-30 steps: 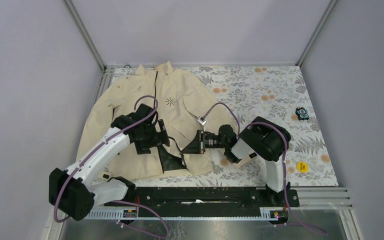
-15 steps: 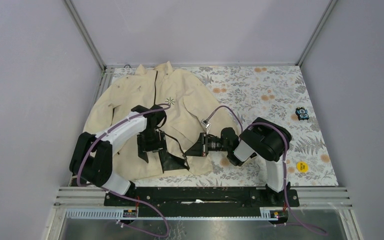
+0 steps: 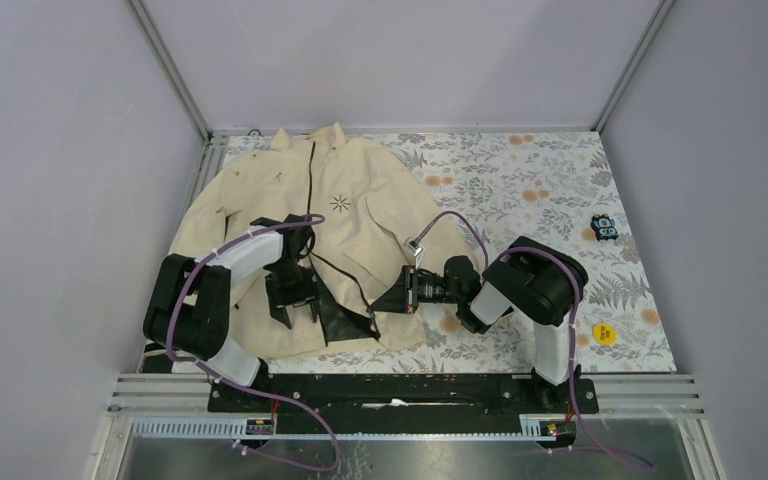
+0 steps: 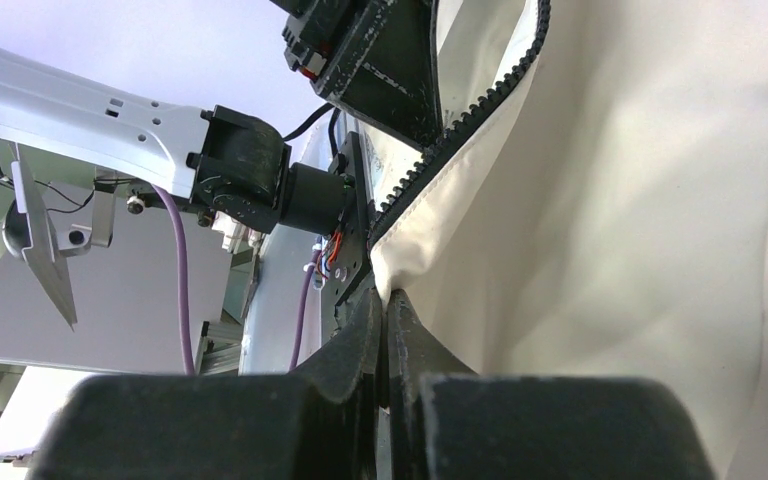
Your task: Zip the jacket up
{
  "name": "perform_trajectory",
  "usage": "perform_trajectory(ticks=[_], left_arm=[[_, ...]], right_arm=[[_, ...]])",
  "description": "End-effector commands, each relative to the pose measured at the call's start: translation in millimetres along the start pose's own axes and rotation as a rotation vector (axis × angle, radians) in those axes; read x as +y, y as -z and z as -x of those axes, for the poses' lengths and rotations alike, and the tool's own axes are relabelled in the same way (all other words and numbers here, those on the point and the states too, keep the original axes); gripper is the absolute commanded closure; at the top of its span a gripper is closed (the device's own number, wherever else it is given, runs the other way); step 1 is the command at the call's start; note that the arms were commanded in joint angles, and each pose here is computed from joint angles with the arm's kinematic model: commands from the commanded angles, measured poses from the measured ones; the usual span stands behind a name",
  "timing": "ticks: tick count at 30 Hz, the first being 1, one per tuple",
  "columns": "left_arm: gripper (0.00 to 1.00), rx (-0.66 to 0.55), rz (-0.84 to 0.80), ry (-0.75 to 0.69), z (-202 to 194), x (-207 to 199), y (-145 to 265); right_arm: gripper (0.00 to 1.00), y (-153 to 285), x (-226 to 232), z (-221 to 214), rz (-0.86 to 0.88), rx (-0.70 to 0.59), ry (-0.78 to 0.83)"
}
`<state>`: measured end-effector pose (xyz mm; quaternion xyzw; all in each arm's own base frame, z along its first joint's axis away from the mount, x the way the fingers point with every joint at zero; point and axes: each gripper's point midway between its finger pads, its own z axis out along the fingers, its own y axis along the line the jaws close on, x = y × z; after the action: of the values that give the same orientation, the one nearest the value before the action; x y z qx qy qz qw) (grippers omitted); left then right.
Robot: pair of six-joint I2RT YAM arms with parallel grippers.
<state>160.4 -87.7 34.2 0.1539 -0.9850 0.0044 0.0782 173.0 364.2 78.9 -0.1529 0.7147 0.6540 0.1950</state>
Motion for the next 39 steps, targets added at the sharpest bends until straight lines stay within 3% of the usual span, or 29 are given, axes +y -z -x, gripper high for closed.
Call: perform_trajectory(ticks=[1,8,15,23,29,33,39], left_arm=[[0.39,-0.001,-0.04,-0.02,3,-7,-8],[0.41,0.014,-0.046,-0.012,-1,-6,-24],[0.65,-0.039,-0.087,-0.006,5,-12,-12],[0.84,-0.117,-0.241,-0.009,1,-30,12],[0.86,-0.207,-0.344,0.022,-3,-35,34],[1.0,-0.255,-0.457,0.069,-8,-44,35],[1.0,-0.454,-0.71,0.181,6,-62,63]], right_arm=[[1.0,-3,31,21,0.124,-0.074,0.133],[1.0,-5,29,21,0.125,-0.066,0.123],[1.0,-5,28,20,0.123,-0.062,0.119],[1.0,-8,26,19,0.124,-0.057,0.119],[1.0,-17,27,13,0.133,-0.037,0.107],[1.0,-22,27,12,0.137,-0.029,0.07],[1.0,-27,23,8,0.14,-0.001,0.016]])
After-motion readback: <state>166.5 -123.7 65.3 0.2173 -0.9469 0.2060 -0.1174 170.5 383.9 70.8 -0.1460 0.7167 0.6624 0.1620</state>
